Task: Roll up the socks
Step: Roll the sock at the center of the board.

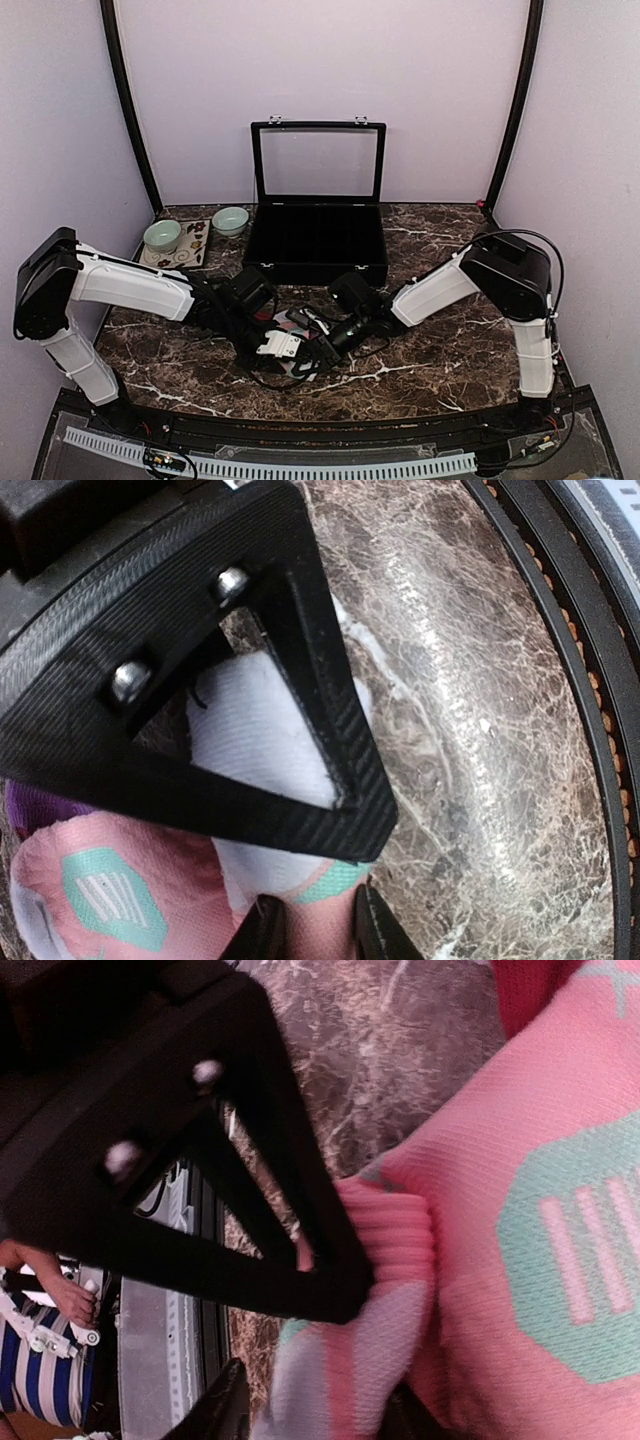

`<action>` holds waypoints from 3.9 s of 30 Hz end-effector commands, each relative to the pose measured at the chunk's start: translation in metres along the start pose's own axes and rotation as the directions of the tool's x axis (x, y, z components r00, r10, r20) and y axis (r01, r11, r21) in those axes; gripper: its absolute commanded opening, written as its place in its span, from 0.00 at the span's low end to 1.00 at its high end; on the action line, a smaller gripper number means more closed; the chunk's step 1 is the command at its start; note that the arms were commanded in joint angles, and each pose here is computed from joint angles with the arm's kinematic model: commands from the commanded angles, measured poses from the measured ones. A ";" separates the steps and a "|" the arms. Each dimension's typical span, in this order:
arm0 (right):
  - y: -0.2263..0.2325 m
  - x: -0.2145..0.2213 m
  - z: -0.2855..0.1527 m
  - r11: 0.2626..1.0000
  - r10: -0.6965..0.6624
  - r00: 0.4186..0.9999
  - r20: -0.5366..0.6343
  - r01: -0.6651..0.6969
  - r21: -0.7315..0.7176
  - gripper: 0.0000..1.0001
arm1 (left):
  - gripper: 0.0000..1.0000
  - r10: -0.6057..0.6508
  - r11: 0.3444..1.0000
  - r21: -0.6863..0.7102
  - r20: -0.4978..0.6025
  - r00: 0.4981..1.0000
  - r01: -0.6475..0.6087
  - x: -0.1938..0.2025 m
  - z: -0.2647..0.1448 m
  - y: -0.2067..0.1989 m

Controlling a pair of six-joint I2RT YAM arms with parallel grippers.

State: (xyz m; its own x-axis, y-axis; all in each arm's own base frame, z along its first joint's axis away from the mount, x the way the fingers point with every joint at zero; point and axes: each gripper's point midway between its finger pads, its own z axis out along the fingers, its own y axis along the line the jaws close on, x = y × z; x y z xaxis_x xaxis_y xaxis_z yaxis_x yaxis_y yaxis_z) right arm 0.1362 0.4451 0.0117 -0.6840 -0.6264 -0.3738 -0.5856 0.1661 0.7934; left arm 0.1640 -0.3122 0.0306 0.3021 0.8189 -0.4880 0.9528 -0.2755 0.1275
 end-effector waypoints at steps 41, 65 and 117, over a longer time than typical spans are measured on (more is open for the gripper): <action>-0.042 0.022 -0.190 0.661 -0.133 0.806 0.577 -0.361 0.658 1.00 | 0.24 -0.271 0.932 0.210 -0.133 0.953 0.295 0.054 0.008 -0.028; 0.071 0.002 -0.066 0.175 -0.893 0.378 -0.243 0.790 0.587 0.80 | 0.28 -0.366 0.863 0.291 -0.206 0.908 0.413 0.070 0.013 -0.024; -0.073 0.012 -0.004 0.293 -0.775 0.473 -0.420 0.857 0.424 0.41 | 0.28 -0.347 0.863 0.308 -0.217 0.913 0.401 0.065 0.013 -0.013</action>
State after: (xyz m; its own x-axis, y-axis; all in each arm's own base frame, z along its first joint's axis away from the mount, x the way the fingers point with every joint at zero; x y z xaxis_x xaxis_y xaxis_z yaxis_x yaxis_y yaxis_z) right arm 0.1897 0.4603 0.0279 0.4300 -0.5961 -0.6780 -0.8808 -0.1121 -0.4601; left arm 0.1917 -0.3074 0.0294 -0.0558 0.8569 -0.5124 0.9460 -0.1188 -0.3017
